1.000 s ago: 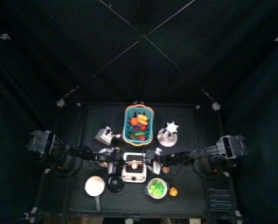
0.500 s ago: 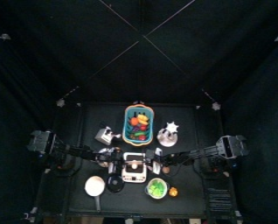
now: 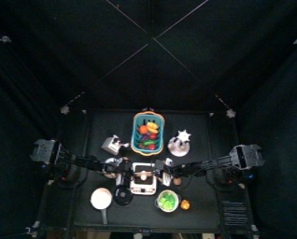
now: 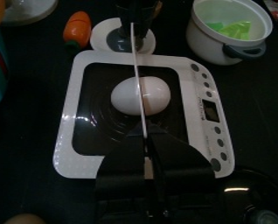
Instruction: Cut egg
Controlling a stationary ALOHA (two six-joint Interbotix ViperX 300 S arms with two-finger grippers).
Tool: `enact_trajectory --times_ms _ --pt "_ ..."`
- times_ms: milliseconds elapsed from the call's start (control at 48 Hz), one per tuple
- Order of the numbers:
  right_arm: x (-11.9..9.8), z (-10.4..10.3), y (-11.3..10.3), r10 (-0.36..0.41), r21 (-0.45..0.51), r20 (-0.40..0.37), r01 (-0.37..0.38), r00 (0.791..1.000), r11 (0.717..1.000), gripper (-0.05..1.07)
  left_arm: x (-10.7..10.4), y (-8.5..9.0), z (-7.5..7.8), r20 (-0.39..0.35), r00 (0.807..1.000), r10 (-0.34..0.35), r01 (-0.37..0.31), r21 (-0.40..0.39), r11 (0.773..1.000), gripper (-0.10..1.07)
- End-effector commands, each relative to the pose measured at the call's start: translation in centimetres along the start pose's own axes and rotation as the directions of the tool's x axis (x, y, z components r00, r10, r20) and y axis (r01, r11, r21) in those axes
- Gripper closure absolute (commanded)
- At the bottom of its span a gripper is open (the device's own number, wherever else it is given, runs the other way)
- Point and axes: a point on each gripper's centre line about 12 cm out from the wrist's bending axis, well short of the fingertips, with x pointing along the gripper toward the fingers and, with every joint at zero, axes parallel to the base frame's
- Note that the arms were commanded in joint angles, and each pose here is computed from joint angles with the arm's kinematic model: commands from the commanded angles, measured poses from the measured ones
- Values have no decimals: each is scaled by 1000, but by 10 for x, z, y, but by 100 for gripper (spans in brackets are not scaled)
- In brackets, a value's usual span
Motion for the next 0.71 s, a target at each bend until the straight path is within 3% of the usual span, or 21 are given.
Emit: enact_trajectory --times_ms 0,688 --pt "3 2 -5 -18 27 -6 18 1000 999 69 2 0 -9 -46 999 3 -3 0 1000 67" --pt "8 -5 -5 -21 23 -28 22 999 999 70 2 1 -9 -49 999 5 -5 -2 1000 67"
